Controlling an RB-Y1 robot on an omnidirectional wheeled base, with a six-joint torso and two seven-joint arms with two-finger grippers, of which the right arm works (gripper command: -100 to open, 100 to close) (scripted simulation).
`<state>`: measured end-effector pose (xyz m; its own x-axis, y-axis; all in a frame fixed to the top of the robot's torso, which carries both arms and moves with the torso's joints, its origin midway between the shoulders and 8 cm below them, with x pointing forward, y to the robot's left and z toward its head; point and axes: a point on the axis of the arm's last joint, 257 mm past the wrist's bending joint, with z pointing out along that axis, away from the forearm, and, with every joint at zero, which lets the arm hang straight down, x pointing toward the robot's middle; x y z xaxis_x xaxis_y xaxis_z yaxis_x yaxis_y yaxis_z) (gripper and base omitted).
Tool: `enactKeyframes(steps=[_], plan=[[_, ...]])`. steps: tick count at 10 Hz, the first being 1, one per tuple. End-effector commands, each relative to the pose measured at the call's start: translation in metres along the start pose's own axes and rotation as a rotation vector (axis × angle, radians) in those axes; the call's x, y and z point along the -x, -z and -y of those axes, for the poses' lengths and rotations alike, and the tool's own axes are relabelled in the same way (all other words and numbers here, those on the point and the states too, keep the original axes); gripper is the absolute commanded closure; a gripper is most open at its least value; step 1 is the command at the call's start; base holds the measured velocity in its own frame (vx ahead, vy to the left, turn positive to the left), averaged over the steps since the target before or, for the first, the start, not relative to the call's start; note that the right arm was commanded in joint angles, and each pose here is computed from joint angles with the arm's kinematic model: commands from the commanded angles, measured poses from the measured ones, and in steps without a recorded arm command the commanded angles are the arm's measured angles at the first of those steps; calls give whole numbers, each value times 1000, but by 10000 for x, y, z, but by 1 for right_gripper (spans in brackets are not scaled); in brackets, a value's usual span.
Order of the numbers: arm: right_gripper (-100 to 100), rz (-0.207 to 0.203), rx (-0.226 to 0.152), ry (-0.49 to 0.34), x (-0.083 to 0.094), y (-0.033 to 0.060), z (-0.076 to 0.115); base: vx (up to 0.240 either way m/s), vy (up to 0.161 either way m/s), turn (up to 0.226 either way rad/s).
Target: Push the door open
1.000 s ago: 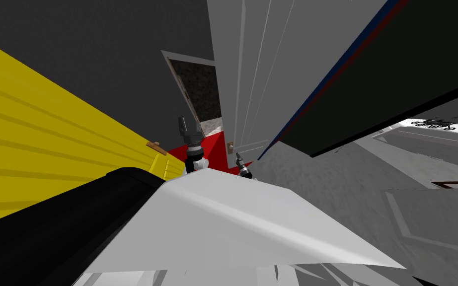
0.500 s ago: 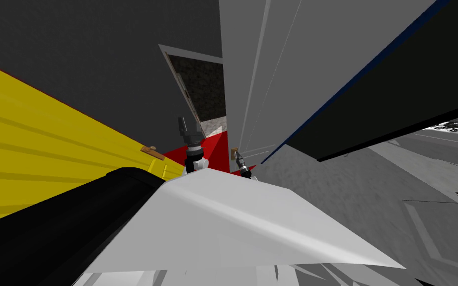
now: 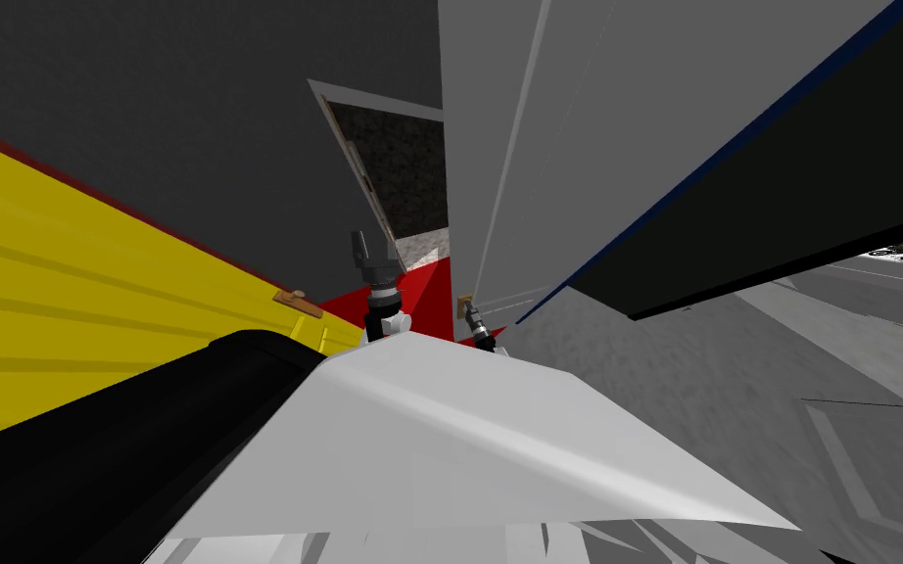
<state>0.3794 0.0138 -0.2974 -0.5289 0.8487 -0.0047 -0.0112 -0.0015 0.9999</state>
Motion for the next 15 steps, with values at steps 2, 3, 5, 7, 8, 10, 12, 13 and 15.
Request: enactKeyframes(steps=[2,3,5,7,8,10,12,13,15], plan=[[100,0,1,0,0,2,-3,-9,-6,-3],[100,0,1,0,0,2,-3,0,0,0],[100,22,-12,10,134,13,47,84,106,-65],[100,46,-17,21,277,13,66,126,144,-78],[100,53,-18,23,317,12,71,136,138,-48],[100,77,-22,31,452,11,81,128,160,-68],[100,105,-25,38,598,9,88,160,174,-92],[100,114,-26,40,649,8,89,91,121,-57],[100,134,-28,43,750,6,90,81,99,-46]])
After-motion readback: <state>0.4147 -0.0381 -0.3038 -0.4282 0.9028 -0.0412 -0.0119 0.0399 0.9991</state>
